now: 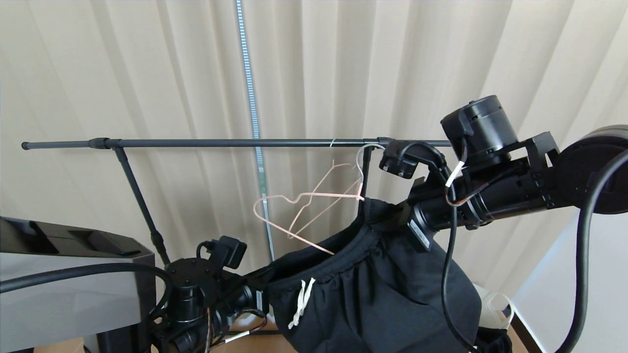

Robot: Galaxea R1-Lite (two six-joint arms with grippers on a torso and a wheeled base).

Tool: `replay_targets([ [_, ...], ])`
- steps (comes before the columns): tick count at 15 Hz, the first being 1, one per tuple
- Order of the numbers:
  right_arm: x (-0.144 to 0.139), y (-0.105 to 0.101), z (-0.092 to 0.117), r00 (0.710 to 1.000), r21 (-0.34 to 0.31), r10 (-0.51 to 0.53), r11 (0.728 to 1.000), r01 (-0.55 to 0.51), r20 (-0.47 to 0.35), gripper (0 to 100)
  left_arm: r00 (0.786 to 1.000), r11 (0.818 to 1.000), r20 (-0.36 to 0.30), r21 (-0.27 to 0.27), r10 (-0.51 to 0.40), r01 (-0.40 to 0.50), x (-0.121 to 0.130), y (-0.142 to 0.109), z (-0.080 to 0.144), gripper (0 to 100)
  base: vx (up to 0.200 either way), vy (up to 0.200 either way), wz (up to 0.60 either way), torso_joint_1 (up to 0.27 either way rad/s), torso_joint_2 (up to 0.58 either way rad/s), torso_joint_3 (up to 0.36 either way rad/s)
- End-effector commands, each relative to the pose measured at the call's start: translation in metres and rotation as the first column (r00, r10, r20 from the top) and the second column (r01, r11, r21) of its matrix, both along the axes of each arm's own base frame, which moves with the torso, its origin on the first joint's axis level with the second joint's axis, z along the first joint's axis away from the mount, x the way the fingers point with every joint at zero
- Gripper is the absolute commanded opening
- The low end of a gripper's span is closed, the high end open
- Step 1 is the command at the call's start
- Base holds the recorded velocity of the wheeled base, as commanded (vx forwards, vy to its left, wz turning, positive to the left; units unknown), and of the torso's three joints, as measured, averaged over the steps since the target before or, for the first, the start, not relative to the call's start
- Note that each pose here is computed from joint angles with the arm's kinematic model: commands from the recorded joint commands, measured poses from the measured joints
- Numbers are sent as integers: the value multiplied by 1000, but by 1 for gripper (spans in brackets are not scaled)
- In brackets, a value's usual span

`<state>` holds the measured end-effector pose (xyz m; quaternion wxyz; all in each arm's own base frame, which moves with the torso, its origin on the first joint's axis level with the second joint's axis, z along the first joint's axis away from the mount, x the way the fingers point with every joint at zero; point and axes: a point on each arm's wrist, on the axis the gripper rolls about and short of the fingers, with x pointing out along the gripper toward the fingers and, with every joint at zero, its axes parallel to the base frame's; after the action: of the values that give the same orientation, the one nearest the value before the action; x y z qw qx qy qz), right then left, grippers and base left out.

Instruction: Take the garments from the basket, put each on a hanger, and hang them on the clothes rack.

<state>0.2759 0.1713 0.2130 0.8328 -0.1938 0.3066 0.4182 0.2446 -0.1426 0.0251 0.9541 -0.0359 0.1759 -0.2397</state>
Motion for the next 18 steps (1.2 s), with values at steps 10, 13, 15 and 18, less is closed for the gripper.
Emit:
replay_targets([
  [10,-34,-25,-38,999,80,9,997,-6,-37,0,991,992,50,-30,122,-121,27,28,8,0,0,0,0,0,0,0],
  [13,-44,-31,-49,998,51,18,999,-15,-62,0,987,989,64,-38,145,-143,33,33,9,0,0,0,0,0,0,0],
  [15,-50,-32,-51,997,44,23,999,-20,-70,0,986,988,69,-41,149,-146,35,33,10,0,0,0,0,0,0,0],
  [18,-56,-27,-57,995,25,59,998,-57,-77,0,986,988,72,-44,148,-145,34,32,11,0,0,0,0,0,0,0],
])
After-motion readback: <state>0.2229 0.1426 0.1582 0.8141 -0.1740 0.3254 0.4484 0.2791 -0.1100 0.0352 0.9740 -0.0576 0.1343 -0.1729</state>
